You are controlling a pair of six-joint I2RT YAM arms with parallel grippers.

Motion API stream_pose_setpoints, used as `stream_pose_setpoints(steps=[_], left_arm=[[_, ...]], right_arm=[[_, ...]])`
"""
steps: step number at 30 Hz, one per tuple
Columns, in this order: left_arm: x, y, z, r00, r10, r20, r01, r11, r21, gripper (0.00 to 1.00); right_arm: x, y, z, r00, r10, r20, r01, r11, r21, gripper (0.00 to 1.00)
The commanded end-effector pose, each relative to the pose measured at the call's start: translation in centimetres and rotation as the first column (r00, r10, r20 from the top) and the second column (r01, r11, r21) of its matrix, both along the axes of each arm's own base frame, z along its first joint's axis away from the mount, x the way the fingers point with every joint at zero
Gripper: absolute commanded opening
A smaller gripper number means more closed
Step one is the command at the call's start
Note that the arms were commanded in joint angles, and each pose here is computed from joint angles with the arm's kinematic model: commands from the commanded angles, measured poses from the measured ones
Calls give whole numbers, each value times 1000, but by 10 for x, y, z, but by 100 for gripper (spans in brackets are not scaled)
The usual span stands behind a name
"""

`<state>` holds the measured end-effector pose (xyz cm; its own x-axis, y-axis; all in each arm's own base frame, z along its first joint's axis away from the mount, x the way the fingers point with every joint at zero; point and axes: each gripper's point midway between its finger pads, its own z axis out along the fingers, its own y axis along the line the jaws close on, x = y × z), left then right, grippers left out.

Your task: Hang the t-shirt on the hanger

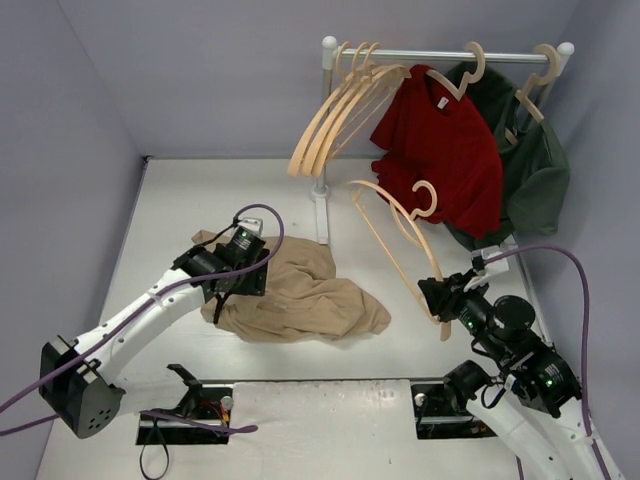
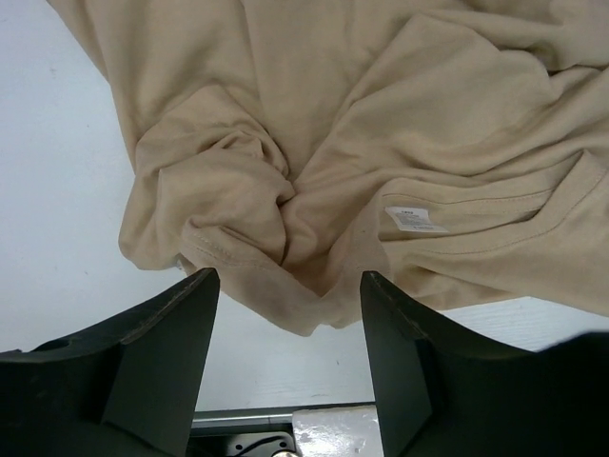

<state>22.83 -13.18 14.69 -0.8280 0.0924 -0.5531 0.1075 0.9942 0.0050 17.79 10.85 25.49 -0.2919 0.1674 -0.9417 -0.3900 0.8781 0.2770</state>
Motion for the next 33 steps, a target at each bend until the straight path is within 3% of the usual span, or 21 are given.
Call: stream_pose_setpoints(steps=[1, 18, 29, 33], left_arm=[[6, -6, 8, 998, 24, 55, -25, 999, 21, 56], [-7, -25, -19, 1000, -17, 15, 14, 985, 170, 55], [-11, -6, -24, 1000, 12, 0, -12, 964, 266, 45], [-9, -3, -24, 1000, 14, 4, -15, 957, 291, 10]], right_arm=[[9, 14, 8, 1000, 23, -7, -22, 999, 46, 0], [10, 25, -3, 996, 77, -49, -77, 997, 17, 0], [9, 28, -3, 994, 99, -48, -99, 995, 15, 0], [8, 32, -5, 991, 125, -51, -125, 992, 7, 0]])
